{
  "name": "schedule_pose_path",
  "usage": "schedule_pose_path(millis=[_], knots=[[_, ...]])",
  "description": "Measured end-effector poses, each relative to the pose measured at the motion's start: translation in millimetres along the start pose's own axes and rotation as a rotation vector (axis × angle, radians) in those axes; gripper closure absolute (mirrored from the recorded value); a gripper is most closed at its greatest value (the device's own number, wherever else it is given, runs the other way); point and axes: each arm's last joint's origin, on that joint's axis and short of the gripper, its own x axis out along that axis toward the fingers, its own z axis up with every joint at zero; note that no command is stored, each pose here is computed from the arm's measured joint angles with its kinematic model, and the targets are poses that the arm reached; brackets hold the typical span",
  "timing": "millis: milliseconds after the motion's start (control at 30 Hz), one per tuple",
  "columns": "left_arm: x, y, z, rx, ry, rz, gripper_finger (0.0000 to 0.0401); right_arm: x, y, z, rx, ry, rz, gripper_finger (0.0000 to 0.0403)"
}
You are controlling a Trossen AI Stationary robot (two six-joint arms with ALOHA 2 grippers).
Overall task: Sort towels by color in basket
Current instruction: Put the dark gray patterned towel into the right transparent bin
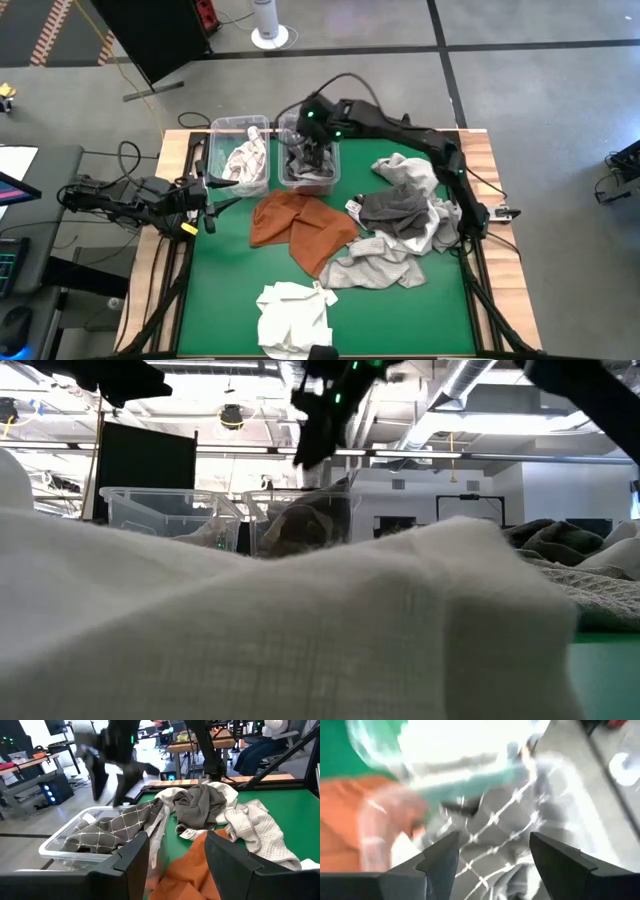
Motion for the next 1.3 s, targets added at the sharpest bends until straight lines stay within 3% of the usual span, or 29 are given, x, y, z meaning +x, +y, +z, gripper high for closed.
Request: schedule_pose_path(millis=[200,333,567,800,933,1133,1300], knots=[[0.0,0.0,0.0,-0.001,0.000,0.000,0.0221,-49.0,-5.9,16.0,0.044,-0.171,-0.033,0.0122],[0.0,0.0,0.0,-0.005,0.000,0.000,0.0221,-50.3,-6.3,16.8,0.040,-0.179,-0.036,0.0122],[0.0,0.0,-0.1,0.007,0.001,0.001,0.0221,13.1,-2.3,2.8,-0.038,-0.026,-0.010,0.0122],[0.0,-0.2,-2.0,0.012,0.019,-0.001,0.0221,105.8,-20.0,-40.3,-0.009,0.224,0.013,0.0122],[0.0,0.0,-2.0,0.016,0.018,0.002,0.0221,130.5,-21.8,-57.3,-0.009,0.313,0.029,0.0122],[0.0,0.2,-1.7,0.020,0.017,0.013,0.0221,112.7,-18.6,-49.9,-0.037,0.302,0.028,0.0122],[0.0,0.4,-1.2,0.016,0.013,0.014,0.0221,45.3,-18.9,-13.5,-0.047,0.140,-0.057,0.0122]])
